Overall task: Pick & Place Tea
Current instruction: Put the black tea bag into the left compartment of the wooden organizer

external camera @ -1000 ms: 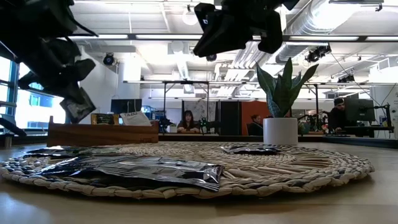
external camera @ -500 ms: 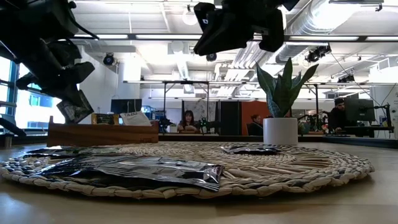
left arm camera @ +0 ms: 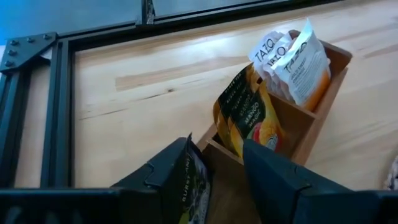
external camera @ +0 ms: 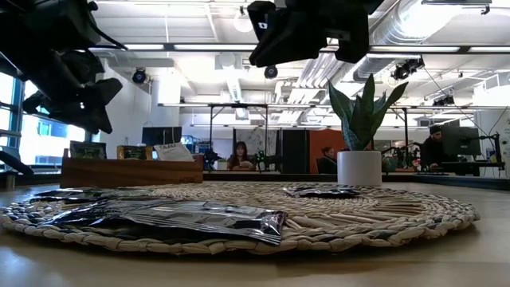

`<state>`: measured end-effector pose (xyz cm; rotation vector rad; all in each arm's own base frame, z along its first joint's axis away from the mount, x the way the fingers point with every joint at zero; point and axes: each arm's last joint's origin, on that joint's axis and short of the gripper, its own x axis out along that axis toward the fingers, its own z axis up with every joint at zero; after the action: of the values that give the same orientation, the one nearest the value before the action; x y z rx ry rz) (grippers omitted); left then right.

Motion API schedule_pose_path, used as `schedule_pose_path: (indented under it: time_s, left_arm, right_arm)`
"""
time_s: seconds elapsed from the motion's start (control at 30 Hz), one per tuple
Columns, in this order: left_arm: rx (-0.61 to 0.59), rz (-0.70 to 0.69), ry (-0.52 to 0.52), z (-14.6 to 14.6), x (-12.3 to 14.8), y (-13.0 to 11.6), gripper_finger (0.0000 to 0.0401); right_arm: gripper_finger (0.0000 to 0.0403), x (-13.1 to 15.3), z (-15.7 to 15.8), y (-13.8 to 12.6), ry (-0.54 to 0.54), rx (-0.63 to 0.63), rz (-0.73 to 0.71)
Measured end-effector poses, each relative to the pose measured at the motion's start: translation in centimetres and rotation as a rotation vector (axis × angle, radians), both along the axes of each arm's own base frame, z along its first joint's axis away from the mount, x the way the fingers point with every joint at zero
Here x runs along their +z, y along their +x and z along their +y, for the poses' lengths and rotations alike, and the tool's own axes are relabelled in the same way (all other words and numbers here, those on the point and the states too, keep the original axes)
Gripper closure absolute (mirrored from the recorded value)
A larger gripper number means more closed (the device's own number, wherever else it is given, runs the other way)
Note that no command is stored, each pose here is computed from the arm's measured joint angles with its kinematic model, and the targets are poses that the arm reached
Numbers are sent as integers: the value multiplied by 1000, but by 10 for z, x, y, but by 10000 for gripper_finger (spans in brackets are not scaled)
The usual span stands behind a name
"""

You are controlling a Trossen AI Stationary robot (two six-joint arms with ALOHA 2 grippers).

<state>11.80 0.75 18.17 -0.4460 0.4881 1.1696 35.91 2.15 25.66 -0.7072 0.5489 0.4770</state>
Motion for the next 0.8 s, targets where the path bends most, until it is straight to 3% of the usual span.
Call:
schedule_pose_path:
  time_s: [0.1, 0.27, 0.43, 0.53, 0.6, 0.8]
  left_arm:
    - [-12, -26, -3, -1, 4, 4, 243]
    - [-148, -115, -60, -5, 40, 22, 243]
    - [-544, -270, -86, -19, 71, 49, 243]
    - [-796, -349, -161, -38, 74, 65, 243]
    - [-898, -351, -207, -55, 70, 72, 243]
    - [-861, -243, -292, -101, 30, 90, 243]
  right_arm:
    - [356, 0, 0, 0, 22, -19, 7]
    - [356, 2, 0, 2, 63, -50, -14]
    - [358, 6, 1, 4, 113, -82, -45]
    - [353, 6, 1, 5, 202, -147, -24]
    - [345, 5, 1, 4, 244, -181, -3]
    - [311, -1, 13, 8, 279, -156, 17]
